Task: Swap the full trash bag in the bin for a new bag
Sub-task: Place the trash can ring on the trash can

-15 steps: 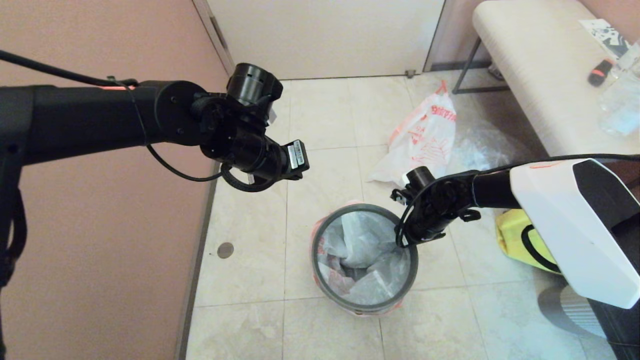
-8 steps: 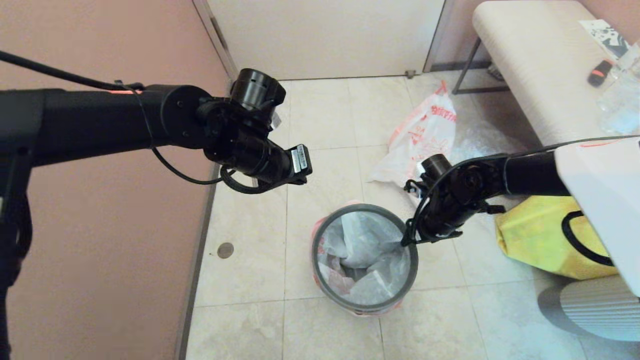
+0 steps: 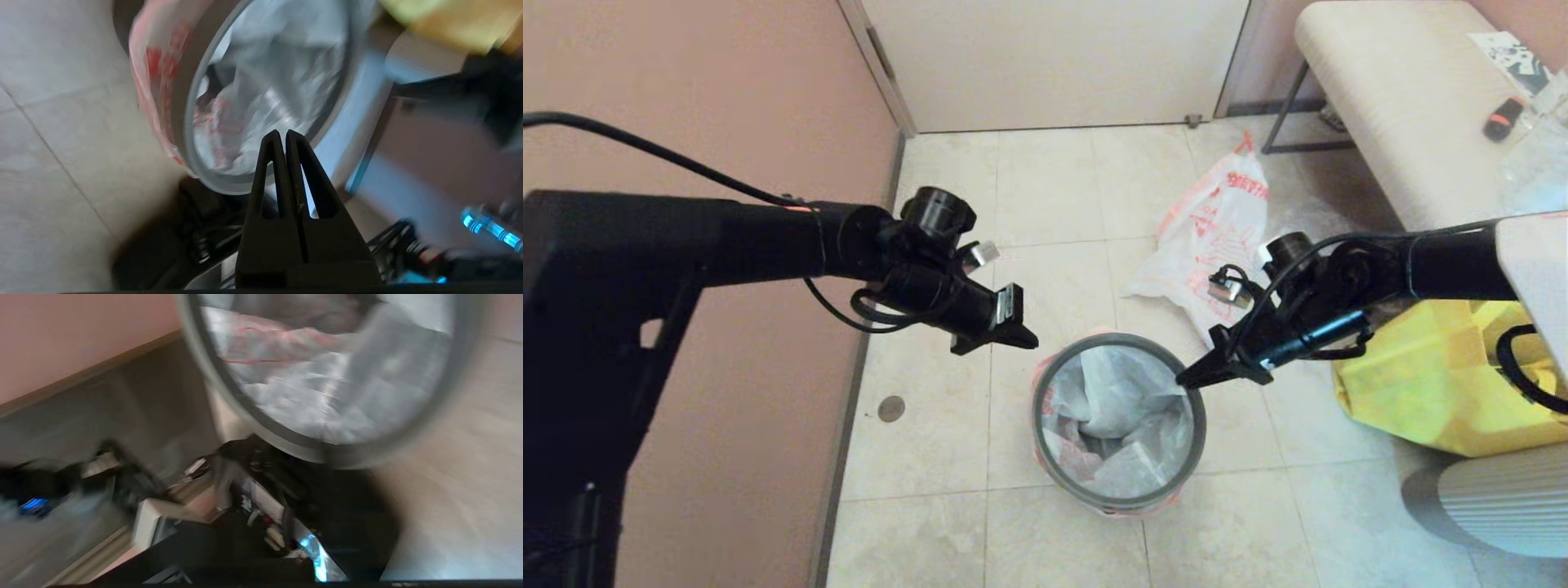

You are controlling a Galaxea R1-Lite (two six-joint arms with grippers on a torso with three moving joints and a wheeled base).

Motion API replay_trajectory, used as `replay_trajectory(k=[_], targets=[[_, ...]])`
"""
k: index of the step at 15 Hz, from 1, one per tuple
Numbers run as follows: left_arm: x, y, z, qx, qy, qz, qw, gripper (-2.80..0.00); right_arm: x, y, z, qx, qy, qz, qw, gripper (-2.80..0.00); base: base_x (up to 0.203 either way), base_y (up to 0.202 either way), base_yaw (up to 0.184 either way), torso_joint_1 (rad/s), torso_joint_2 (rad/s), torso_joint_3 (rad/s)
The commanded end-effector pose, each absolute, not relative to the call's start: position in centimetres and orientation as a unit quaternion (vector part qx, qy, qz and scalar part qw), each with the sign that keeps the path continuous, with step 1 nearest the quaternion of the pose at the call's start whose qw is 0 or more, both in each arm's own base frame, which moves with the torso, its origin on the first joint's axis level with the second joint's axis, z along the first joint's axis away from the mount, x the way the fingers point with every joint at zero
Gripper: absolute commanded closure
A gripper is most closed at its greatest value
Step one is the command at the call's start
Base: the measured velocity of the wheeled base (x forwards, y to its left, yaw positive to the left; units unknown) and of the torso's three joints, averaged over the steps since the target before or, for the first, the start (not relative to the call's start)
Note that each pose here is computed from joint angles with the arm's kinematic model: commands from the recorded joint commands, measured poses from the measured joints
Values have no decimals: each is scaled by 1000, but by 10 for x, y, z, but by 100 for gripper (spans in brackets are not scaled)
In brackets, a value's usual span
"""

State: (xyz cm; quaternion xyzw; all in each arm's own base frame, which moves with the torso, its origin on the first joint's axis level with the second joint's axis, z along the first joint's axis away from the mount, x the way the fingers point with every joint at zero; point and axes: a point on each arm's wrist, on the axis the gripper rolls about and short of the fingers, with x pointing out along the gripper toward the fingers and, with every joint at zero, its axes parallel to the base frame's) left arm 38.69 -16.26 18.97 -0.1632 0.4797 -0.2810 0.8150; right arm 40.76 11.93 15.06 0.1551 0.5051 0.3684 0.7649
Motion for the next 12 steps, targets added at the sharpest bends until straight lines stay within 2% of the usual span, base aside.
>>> replay_trajectory(k=[1, 9, 12], targets=[[402, -165, 149, -158, 519, -270, 795, 0, 424, 119, 112, 160, 531, 371, 745, 0, 0, 0, 0, 0, 0, 0], [424, -181, 82, -144, 569, -258, 767, 0, 450, 108, 63, 160, 528, 371, 746, 0, 0, 0, 0, 0, 0, 0], [432, -184, 69, -137, 574, -238, 772, 0, 466, 111, 34, 161, 532, 369, 745, 0, 0, 0, 0, 0, 0, 0]])
